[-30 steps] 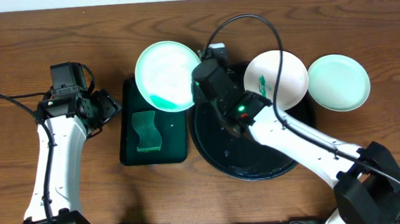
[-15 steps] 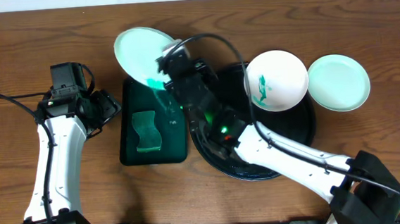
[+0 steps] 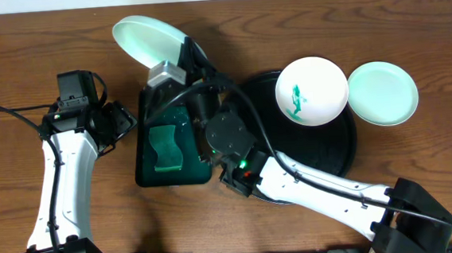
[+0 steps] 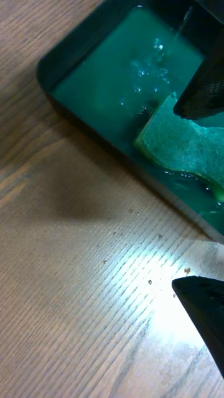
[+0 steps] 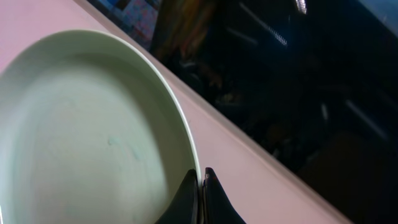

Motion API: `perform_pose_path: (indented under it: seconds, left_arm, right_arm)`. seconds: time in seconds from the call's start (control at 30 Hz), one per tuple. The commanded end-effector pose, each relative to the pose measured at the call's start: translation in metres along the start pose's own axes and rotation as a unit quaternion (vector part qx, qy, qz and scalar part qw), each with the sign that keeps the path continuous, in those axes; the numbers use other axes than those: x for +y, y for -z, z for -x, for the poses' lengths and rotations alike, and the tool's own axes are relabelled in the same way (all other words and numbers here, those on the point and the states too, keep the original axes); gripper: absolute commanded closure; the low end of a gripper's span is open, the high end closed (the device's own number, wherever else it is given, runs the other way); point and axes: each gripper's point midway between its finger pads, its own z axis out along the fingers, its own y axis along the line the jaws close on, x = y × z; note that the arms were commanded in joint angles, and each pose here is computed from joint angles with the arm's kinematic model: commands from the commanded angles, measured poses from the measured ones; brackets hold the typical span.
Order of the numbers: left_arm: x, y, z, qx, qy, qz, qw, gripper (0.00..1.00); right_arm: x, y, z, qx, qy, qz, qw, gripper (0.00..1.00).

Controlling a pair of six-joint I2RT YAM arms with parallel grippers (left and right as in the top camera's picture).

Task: Clean dirty plates on tray and stack at the side
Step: 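Swing the raised mint plate with the right gripper toward the right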

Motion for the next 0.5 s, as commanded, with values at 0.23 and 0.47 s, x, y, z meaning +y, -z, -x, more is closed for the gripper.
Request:
perform_pose_path:
  seconds: [0.23,0.47]
  left_arm:
    - [0.0003,0.0048,0.0070,-0.011,0.005,0.002,1.000,0.19]
    - [0.0003,0.0048,0.0070,-0.011,0.005,0.002,1.000,0.19]
  right_arm:
    - [0.0052,0.0059,0.0193,-0.029,0.055,0.011,0.998,0.99]
    - [0.0068,0.0069,0.0199,-0.029,0.056,0.013,0.998,0.99]
